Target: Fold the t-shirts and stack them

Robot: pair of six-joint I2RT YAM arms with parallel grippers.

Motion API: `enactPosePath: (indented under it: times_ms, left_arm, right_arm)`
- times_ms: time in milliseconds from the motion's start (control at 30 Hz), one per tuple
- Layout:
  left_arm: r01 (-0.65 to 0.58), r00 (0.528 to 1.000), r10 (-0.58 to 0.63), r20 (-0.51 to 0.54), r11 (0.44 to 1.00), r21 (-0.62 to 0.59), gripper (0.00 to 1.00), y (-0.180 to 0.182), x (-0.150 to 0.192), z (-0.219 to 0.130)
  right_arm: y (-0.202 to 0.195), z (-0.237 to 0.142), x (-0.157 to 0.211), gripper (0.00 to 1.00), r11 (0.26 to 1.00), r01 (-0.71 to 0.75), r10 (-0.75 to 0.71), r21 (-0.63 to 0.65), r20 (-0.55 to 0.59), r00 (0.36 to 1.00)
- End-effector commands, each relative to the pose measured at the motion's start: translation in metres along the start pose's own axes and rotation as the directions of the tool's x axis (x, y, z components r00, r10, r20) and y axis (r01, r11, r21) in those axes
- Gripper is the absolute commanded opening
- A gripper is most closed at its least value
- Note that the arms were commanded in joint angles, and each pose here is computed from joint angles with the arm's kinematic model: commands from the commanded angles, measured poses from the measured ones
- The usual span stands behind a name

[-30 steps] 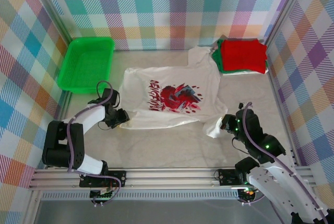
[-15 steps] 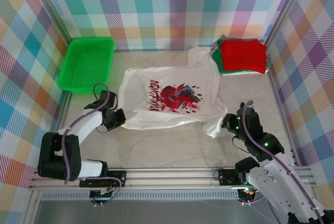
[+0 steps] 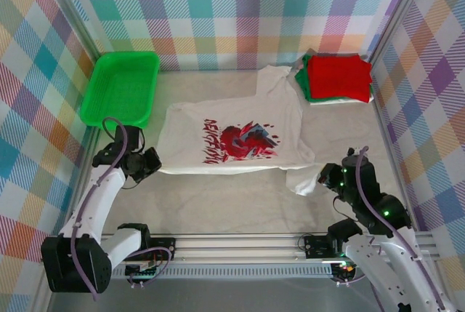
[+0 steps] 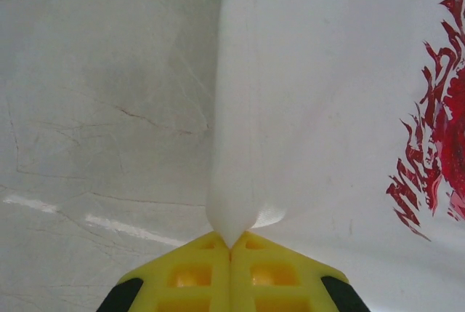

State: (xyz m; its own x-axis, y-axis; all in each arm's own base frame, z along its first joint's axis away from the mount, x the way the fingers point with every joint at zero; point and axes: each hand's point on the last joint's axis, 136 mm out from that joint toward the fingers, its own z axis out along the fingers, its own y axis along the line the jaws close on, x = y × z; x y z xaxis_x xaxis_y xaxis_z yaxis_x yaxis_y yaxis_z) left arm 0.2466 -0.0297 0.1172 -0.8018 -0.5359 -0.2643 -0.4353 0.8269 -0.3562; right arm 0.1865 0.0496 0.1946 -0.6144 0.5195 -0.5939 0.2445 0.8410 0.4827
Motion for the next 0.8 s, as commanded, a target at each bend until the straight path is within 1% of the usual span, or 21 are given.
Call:
enactPosePath:
  times_ms: [0,133,200,300,433,600,767]
  left_arm:
    - [-0.016,1.000,0.016,-0.021,1.000,0.011,0.00,-0.008,-0.014,0.000]
    - [-0.048,0.998,0.046,0.030,0.998,0.049,0.00,-0.031,-0.051,-0.008]
    - [-0.071,0.997,0.070,0.028,0.995,0.064,0.00,-0.044,-0.067,-0.009]
    - [-0.087,0.996,0.087,0.007,0.994,0.065,0.00,-0.051,-0.078,-0.001]
    - [-0.094,0.995,0.095,-0.019,0.995,0.029,0.00,-0.048,-0.085,0.016]
    - [-0.096,0.994,0.098,-0.055,0.995,0.034,0.00,-0.057,-0.103,0.039]
    - [-0.098,0.994,0.099,-0.044,0.995,0.028,0.00,-0.069,-0.127,0.047]
  right_arm:
    - [0.016,0.001,-0.016,0.00,0.994,0.103,-0.103,-0.019,0.023,0.994]
    - [0.036,0.010,-0.034,0.00,0.989,0.142,-0.141,-0.036,0.033,0.989]
    - [0.042,0.017,-0.041,0.00,0.988,0.151,-0.151,-0.035,0.028,0.988]
    - [0.047,0.030,-0.047,0.00,0.990,0.135,-0.135,-0.038,0.007,0.991]
    - [0.047,0.051,-0.059,0.00,0.995,0.097,-0.097,-0.040,-0.010,0.995]
    - [0.051,0.077,-0.078,0.00,0.996,0.080,-0.082,-0.044,-0.043,0.996]
    - [0.063,0.098,-0.092,0.00,0.995,0.078,-0.083,-0.067,-0.080,0.993]
